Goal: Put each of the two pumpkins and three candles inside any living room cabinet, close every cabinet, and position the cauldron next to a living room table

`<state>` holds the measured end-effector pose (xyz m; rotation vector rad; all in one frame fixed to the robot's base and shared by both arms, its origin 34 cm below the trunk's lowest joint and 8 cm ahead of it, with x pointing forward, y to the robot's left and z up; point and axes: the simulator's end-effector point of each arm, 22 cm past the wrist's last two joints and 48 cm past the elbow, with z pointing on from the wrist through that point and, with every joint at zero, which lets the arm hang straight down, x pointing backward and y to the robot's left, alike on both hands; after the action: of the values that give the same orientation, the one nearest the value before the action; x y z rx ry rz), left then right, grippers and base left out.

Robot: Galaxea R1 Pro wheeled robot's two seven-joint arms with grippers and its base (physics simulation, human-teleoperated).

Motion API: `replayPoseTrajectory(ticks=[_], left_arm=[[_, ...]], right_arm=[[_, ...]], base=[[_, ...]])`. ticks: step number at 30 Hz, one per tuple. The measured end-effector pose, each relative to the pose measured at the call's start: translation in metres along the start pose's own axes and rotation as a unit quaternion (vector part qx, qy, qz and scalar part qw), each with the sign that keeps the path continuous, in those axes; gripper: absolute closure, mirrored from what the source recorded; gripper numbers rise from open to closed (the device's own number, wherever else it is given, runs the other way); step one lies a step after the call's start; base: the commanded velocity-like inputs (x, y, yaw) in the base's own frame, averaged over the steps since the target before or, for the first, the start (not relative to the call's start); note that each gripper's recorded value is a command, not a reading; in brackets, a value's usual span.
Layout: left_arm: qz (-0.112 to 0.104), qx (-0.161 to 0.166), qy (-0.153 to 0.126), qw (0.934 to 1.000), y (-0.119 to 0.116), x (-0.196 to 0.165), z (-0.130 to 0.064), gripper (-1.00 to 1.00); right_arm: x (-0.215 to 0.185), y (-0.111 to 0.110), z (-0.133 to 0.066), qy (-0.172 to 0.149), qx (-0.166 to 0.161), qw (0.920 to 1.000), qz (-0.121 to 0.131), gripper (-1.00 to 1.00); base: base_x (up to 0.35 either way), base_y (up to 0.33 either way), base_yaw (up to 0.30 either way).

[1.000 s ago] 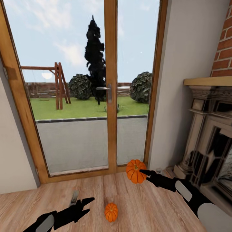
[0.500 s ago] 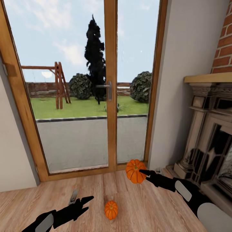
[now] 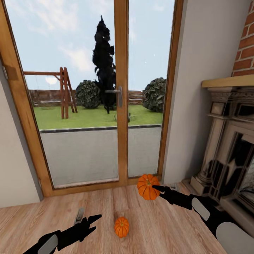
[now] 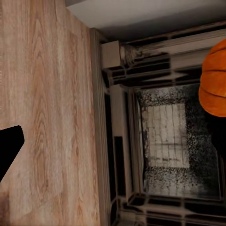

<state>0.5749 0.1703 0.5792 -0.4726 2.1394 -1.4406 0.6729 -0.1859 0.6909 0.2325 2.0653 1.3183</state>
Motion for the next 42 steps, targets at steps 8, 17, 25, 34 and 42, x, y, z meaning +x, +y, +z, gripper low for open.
replayPoseTrajectory(ticks=[8,17,25,34,42], left_arm=[[0.0,0.001,0.003,1.0,0.014,0.009,0.006,-1.0],[0.01,-0.041,-0.02,0.9989,0.054,0.004,0.003,-1.0],[0.009,-0.08,-0.059,0.995,0.072,-0.025,0.01,-1.0],[0.005,-0.131,-0.071,0.9888,0.111,-0.021,0.012,-1.0],[-0.004,-0.183,-0.084,0.9795,0.159,-0.002,0.012,-1.0]], right_arm=[[0.01,-0.014,0.003,0.0,0.001,1.0,-0.002,1.0],[0.02,-0.03,0.005,-0.001,0.002,1.0,-0.003,1.0],[0.03,-0.044,0.007,-0.002,0.0,1.0,-0.002,1.0],[0.041,-0.059,0.01,-0.002,0.001,1.0,-0.002,1.0],[0.052,-0.074,0.012,-0.002,0.001,1.0,-0.003,1.0]], base=[[0.0,0.0,0.0],[0.0,0.0,0.0],[0.0,0.0,0.0],[0.0,0.0,0.0],[0.0,0.0,0.0]])
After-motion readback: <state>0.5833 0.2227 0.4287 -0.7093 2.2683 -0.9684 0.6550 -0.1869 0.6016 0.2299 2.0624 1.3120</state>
